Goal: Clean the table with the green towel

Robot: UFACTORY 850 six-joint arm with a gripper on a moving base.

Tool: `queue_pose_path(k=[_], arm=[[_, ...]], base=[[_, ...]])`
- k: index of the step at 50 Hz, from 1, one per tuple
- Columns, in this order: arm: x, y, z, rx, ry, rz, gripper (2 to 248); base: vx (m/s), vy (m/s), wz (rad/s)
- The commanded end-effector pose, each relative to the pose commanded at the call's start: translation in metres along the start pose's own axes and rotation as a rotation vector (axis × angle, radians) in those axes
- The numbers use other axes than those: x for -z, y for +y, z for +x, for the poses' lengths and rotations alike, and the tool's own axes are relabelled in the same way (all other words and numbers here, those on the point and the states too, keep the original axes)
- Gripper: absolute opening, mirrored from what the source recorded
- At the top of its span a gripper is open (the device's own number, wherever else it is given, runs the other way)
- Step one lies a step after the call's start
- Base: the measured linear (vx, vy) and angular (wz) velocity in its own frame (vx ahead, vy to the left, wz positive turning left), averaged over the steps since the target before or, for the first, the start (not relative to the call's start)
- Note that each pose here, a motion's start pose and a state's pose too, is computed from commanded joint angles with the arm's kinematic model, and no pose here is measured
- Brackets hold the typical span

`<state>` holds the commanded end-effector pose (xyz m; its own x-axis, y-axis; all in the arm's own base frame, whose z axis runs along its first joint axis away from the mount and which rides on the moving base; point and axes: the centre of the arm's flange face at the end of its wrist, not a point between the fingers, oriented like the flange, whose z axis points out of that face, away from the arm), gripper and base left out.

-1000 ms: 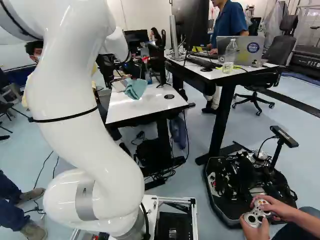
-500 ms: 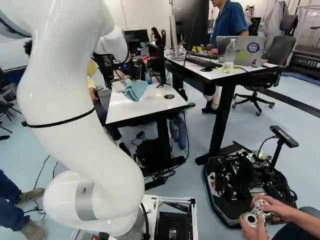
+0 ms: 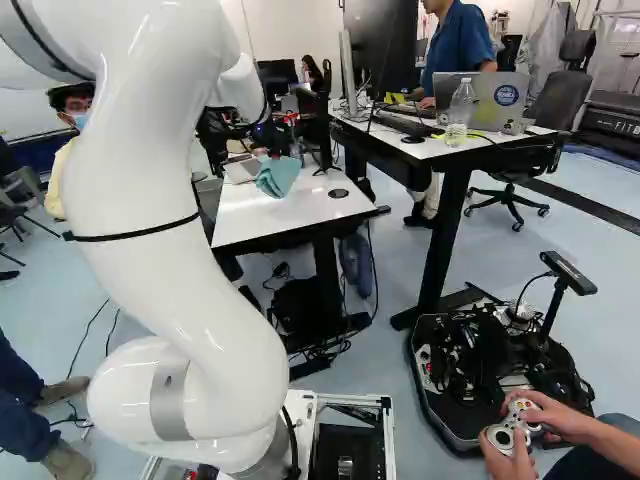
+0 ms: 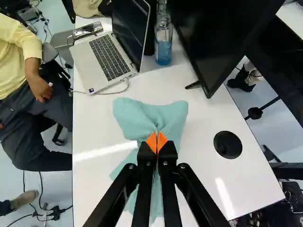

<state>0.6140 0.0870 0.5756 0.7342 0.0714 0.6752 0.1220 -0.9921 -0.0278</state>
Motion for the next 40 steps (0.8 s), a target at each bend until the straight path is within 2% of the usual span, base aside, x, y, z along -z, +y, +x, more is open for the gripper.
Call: queue_pose_path(k=[40], arm=[[-0.051, 0.017, 0.047, -0.019, 0.041, -0.017, 25]], base=[[0.0, 0.0, 0.0]])
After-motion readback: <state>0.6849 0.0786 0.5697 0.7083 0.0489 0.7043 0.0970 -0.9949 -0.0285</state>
